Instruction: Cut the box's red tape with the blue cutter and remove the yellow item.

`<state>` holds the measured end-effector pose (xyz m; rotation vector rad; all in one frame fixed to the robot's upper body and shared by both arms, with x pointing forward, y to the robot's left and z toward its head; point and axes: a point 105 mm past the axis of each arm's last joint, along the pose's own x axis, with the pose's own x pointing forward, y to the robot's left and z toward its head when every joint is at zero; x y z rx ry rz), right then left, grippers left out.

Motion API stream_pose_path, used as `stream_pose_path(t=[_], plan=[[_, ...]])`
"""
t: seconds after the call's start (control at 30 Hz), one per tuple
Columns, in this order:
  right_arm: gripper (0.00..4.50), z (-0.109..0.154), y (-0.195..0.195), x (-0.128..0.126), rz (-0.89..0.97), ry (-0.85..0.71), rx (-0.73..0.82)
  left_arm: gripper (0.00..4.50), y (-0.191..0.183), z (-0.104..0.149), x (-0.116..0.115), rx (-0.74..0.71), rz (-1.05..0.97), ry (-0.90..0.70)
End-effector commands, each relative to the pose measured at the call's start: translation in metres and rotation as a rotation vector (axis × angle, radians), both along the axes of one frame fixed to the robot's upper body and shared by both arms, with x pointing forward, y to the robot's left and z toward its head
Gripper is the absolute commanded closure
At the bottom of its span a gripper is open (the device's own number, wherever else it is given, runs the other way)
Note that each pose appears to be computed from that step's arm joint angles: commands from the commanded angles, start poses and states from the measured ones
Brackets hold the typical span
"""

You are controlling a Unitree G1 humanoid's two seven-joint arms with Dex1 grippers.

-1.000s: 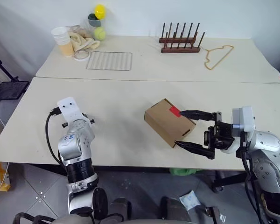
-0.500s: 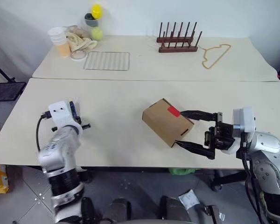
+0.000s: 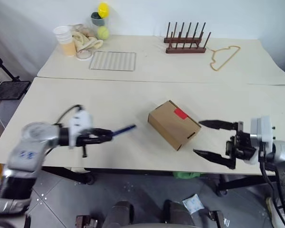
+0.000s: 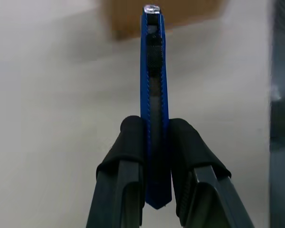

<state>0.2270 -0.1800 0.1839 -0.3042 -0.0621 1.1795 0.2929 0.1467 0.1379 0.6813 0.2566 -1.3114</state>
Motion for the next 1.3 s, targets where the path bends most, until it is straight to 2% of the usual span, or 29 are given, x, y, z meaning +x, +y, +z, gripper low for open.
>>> stream_pose_path(t=[0.03, 0.13, 0.27, 0.33, 0.5, 0.6, 0.73, 0.9, 1.3], plan=[[0.00, -0.009, -0.004, -0.014, -0.006, 0.032, -0.112, 4.03, -0.036, -0.019, -0.008, 0.075, -0.108, 0.040], [0.00, -0.020, -0.004, -0.022, -0.027, 0.101, -0.142, 4.03, -0.069, -0.027, -0.010, 0.078, -0.141, 0.098], [0.00, -0.030, 0.002, -0.026, -0.058, 0.156, -0.164, 4.03, -0.096, -0.033, -0.007, 0.099, -0.125, 0.102], [0.39, -0.036, 0.007, -0.024, -0.069, 0.172, -0.173, 4.03, -0.108, -0.036, -0.015, 0.112, -0.150, 0.140], [1.96, -0.047, 0.021, -0.015, -0.078, 0.186, -0.207, 4.03, -0.116, -0.050, -0.030, 0.209, -0.192, 0.152], [3.07, -0.051, 0.025, -0.010, -0.073, 0.194, -0.236, 4.03, -0.117, -0.055, -0.030, 0.269, -0.181, 0.159], [4.48, -0.062, 0.026, 0.007, -0.082, 0.189, -0.307, 4.03, -0.127, -0.053, -0.028, 0.267, -0.149, 0.187], [4.48, -0.071, 0.030, 0.023, -0.116, 0.178, -0.335, 4.03, -0.127, -0.057, -0.034, 0.303, -0.163, 0.208], [4.48, -0.089, 0.050, 0.022, -0.096, 0.241, -0.323, 4.03, -0.134, -0.055, -0.035, 0.298, -0.142, 0.227]])
